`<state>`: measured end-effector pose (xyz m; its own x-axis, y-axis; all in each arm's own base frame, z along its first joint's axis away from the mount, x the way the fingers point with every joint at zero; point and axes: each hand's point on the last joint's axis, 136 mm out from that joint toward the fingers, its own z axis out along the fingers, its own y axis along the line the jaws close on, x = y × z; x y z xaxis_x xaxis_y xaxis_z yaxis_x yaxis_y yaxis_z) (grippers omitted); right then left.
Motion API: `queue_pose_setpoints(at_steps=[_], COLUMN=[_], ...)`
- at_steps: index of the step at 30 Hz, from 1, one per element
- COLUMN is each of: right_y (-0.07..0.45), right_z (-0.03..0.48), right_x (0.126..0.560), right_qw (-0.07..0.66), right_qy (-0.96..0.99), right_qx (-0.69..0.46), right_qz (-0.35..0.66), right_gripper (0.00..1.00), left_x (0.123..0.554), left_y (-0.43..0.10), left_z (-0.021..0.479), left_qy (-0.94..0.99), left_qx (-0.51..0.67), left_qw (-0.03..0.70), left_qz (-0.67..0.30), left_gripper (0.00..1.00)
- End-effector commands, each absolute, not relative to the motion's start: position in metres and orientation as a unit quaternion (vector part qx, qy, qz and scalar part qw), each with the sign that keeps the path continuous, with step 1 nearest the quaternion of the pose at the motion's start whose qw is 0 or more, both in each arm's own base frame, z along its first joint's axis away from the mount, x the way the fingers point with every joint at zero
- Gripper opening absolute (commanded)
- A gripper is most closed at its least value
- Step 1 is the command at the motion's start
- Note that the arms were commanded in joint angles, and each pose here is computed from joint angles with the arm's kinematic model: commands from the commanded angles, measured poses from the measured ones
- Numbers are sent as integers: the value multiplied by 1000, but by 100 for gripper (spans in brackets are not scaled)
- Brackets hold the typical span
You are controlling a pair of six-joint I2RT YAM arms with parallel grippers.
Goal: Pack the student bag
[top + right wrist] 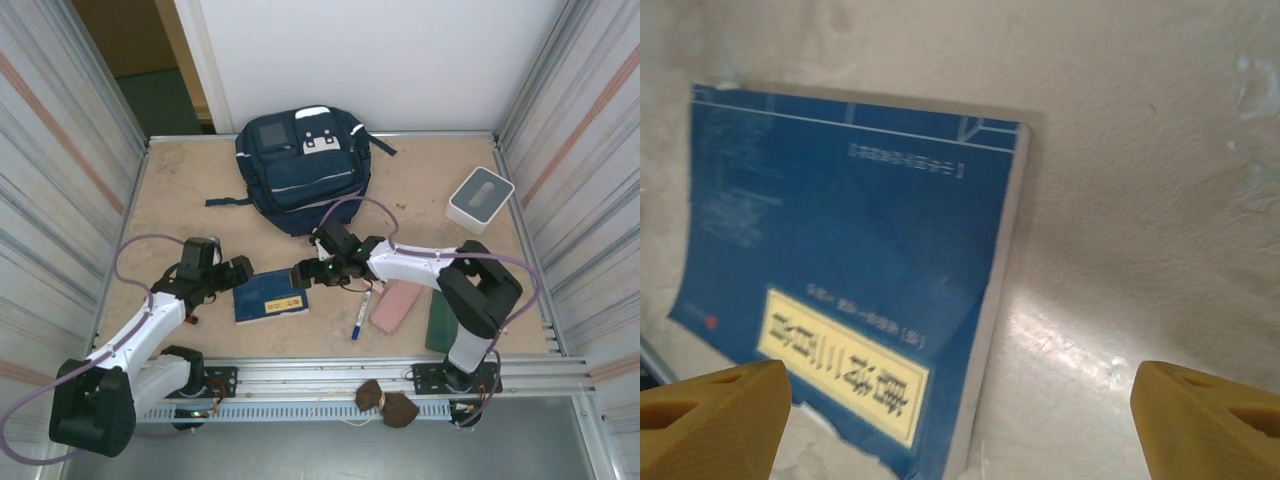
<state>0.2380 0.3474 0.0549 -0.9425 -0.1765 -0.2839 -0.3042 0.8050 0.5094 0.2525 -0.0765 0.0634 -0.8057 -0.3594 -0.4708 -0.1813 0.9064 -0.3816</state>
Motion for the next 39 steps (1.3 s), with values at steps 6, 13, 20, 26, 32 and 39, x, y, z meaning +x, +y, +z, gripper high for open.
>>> queue_pose_setpoints(at_steps=[6,13,20,26,32,39], right_y=[325,290,299,314,319,311], right_z=[75,53,35,26,25,48], right_x=[307,360,382,390,399,367], right_qw=[216,273,273,278,287,240], right_qy=[949,956,956,952,948,955], right_qx=[-77,-73,-87,-91,-97,-101], right_qz=[217,81,70,88,97,143], right_gripper=[78,59,52,48,29,12], left_x=[235,241,241,244,245,244], left_y=[-82,-86,-88,-88,-88,-87], left_z=[48,53,49,49,46,46], left_qy=[947,945,947,947,949,948], left_qx=[-134,-122,-119,-117,-113,-114], left_qw=[237,244,238,240,236,238], left_qz=[-173,-180,-181,-179,-178,-176], left_gripper=[85,85,85,85,85,85])
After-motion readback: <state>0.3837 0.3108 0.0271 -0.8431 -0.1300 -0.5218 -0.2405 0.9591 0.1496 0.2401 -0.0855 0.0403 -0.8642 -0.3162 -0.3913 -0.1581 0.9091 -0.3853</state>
